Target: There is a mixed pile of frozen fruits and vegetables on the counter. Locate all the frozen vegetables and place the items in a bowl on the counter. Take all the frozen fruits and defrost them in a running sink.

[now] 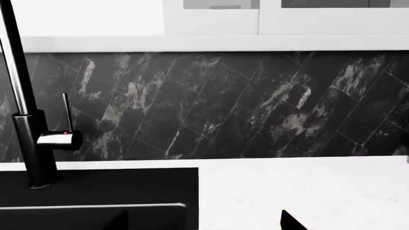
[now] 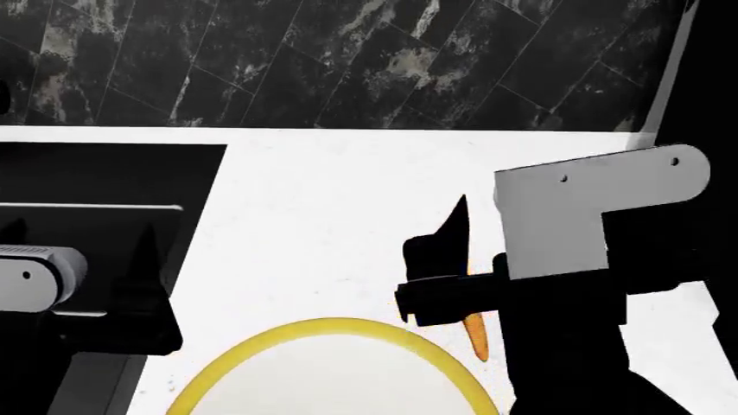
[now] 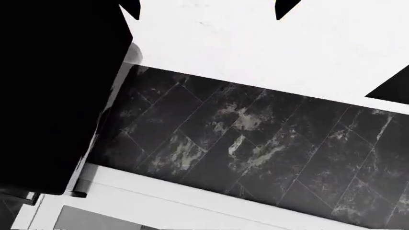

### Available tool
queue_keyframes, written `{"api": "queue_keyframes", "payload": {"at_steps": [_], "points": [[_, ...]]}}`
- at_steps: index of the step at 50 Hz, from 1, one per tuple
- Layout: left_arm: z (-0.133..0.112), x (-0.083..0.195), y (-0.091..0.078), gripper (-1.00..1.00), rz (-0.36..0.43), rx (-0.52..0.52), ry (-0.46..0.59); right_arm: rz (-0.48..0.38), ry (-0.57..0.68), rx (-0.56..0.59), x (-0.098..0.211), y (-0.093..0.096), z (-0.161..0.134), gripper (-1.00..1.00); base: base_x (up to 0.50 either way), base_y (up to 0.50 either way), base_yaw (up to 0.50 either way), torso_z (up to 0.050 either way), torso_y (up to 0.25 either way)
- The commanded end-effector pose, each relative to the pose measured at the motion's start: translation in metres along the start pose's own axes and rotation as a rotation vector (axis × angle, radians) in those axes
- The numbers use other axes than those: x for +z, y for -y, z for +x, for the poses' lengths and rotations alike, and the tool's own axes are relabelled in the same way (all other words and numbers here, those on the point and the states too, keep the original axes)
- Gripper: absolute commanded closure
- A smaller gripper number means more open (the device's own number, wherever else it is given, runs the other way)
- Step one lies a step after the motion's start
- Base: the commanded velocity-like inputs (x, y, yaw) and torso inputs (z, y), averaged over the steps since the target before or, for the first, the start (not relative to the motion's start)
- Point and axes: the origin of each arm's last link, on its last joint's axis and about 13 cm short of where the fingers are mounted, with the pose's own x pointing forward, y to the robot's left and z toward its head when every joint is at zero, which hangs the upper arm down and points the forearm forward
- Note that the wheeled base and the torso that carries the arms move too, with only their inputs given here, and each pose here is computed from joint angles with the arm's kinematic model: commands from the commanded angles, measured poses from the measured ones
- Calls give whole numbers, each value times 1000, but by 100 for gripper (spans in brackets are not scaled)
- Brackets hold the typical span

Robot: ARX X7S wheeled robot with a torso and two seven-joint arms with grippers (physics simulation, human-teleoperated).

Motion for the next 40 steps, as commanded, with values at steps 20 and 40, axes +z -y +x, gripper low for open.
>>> {"api": "queue_keyframes", "payload": {"at_steps": [20, 40], "points": [[-5, 9, -10, -100, -86, -6, 34, 157, -641, 297, 81, 22, 113, -100, 0, 0, 0, 0, 0], [-4, 6, -12, -100, -90, -12, 25, 237, -842, 328, 49, 7, 149, -100, 0, 0, 0, 0, 0]]}}
